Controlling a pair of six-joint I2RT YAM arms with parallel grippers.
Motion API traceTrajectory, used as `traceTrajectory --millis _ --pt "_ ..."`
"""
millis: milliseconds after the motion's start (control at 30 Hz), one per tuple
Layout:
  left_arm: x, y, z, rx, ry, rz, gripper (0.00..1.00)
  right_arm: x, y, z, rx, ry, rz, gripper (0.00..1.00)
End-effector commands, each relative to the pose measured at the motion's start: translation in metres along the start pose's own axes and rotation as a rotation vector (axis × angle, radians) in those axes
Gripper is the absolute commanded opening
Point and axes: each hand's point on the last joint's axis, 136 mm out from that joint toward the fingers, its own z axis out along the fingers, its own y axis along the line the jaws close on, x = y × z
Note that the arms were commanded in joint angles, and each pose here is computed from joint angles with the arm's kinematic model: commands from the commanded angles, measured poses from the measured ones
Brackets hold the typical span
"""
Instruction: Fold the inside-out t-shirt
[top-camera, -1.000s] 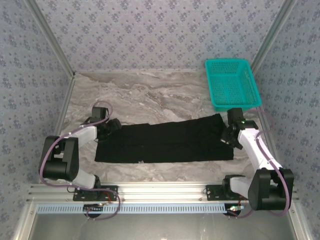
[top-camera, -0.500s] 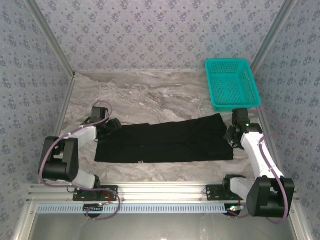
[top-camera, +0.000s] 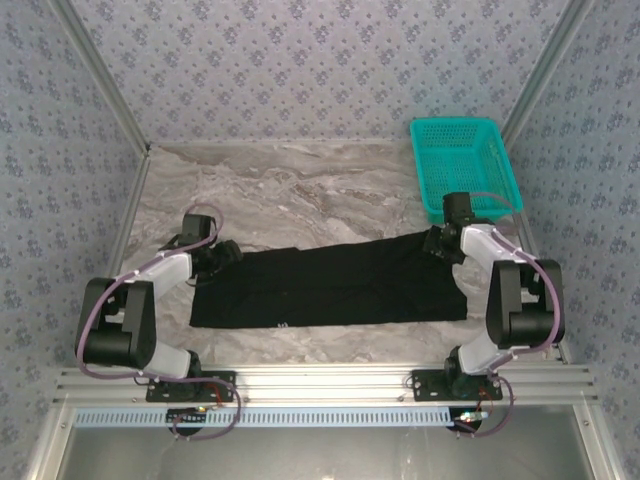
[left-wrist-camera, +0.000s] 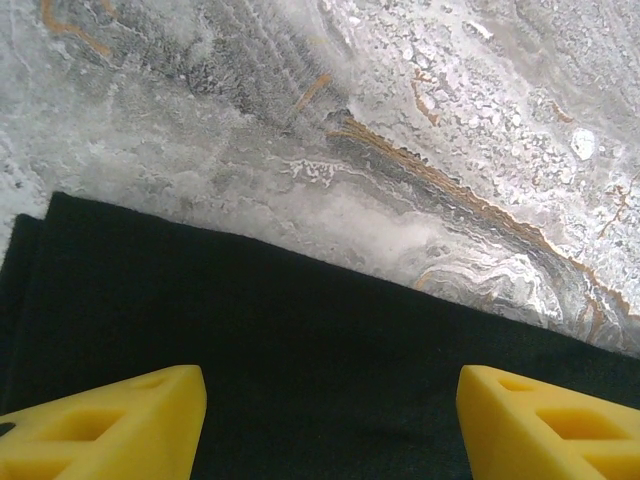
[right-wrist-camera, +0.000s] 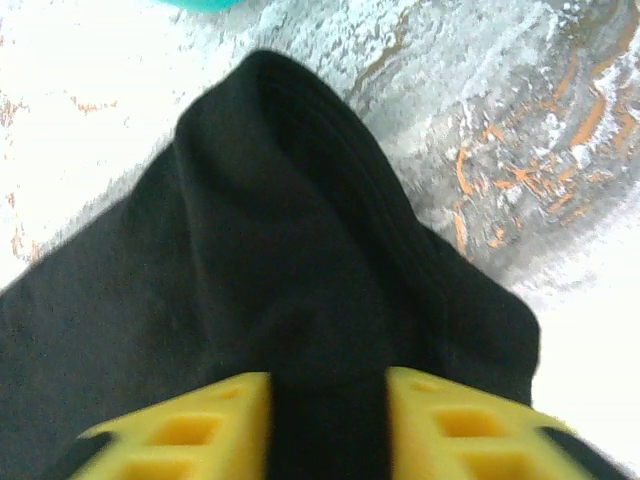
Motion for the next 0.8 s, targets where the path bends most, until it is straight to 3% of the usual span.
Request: traceTrajectory --millis 0,100,233,333,433,500,600,767 --pt "0.001 0.009 -0.002 -0.045 0.003 0.015 0.67 -0.027 0.001 0.000 0.017 -0.077 -0.016 0.21" --pt "0.004 0.016 0.005 -0.080 0.018 0.013 0.67 -0.034 -0.015 -0.005 0.116 -0.102 -0.028 0.11" --pt "0.009 0.022 0.011 -0.097 0.028 0.008 0.67 -0.044 -0.029 -0.012 0.210 -0.117 -0.044 0.10" --pt "0.010 0.022 0.014 -0.098 0.033 0.010 0.67 -0.046 -0.030 -0.008 0.229 -0.090 -0.057 0.18" --pt "0.009 0.022 0.013 -0.097 0.033 0.012 0.67 -0.045 -0.026 -0.008 0.226 -0.080 -0.064 0.38" --pt "0.007 0.020 0.012 -0.094 0.029 0.015 0.67 -0.042 -0.024 -0.013 0.229 -0.067 -0.075 0.45" --pt "0.004 0.017 0.007 -0.088 0.022 0.017 0.67 -0.041 -0.021 -0.030 0.225 -0.090 -0.094 0.49" --pt "-0.009 0.008 -0.011 -0.060 -0.029 0.002 0.68 -0.013 0.020 -0.044 0.074 -0.074 -0.181 0.51"
